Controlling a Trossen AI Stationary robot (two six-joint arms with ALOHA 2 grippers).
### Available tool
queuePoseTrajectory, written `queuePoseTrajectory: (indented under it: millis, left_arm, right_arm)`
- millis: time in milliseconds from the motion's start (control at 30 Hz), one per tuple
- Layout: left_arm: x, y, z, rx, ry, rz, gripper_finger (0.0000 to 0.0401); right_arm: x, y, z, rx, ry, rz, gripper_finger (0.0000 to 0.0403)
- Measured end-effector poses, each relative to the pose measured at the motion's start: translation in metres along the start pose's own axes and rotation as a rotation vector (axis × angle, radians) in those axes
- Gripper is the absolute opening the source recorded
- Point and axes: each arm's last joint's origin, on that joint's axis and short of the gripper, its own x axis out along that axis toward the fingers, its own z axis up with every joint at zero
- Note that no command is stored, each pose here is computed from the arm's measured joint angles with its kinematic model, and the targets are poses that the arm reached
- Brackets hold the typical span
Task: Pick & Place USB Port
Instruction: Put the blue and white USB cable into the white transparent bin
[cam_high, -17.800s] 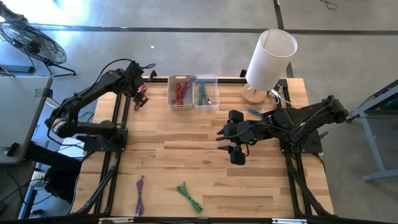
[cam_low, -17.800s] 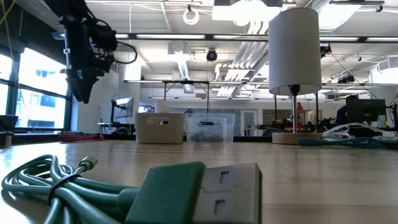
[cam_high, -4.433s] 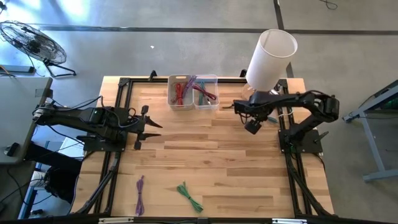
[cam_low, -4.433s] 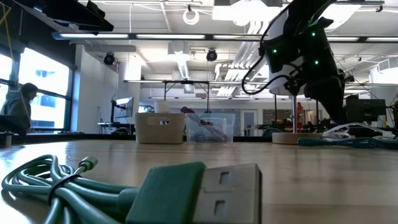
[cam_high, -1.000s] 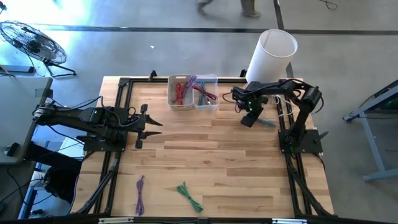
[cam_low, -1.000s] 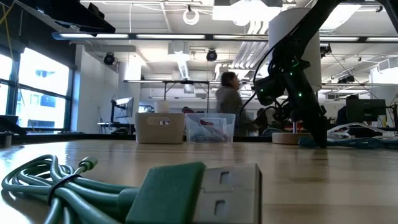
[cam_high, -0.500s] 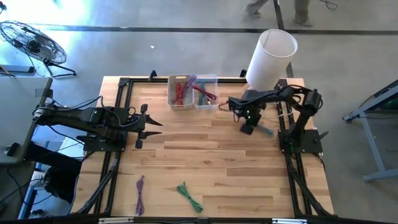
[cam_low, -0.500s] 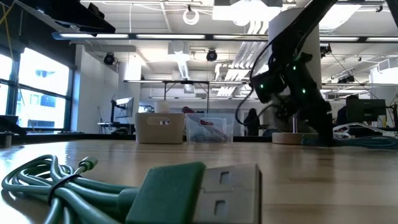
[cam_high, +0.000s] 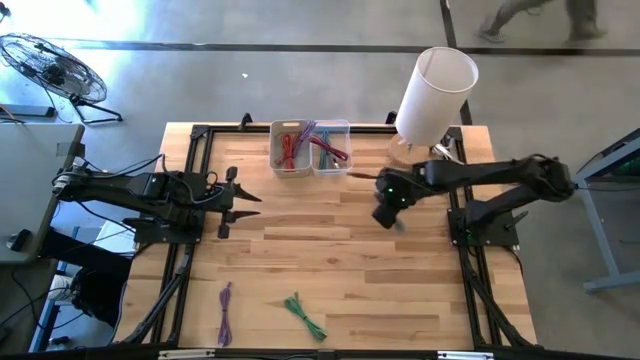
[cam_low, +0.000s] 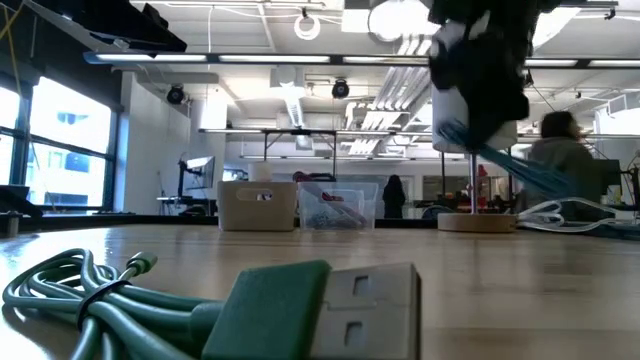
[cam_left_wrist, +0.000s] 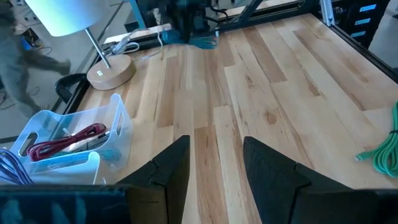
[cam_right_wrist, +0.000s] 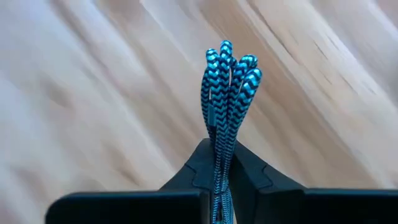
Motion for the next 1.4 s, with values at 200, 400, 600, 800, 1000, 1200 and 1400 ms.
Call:
queuePoseTrajectory:
  millis: [200,400,600,800,1000,1200,1400]
  left_arm:
    - [0.0,0.0,0.0,0.003,0.003,0.0,0.0146]
    - [0.0,0.0,0.0,0.022,0.002,-0.006,0.0146]
    - [0.0,-0.001,-0.002,0.025,0.016,-0.037,0.0146]
    - [0.0,-0.002,-0.008,0.033,0.078,-0.05,0.0146]
    - [-0.001,-0.003,-0.012,0.04,0.114,-0.055,0.0146]
    - [-0.001,-0.003,-0.012,0.064,0.114,-0.056,0.0146]
    - [-0.001,-0.003,-0.012,0.064,0.118,-0.062,0.0146]
  right_arm:
    - [-0.032,0.035,0.021,0.066,-0.448,0.291,0.0015]
    - [-0.04,0.041,0.054,0.131,-0.741,0.406,0.0015]
    - [-0.027,0.019,0.079,0.254,-0.818,0.336,0.0015]
    - [-0.011,-0.001,0.101,0.34,-0.849,0.328,0.0015]
    - [-0.005,-0.011,0.128,0.339,-0.823,0.247,0.0015]
    - [-0.001,-0.009,0.16,0.285,-0.708,0.118,0.0015]
    - [0.017,-0.01,0.18,0.279,-0.571,-0.001,0.0015]
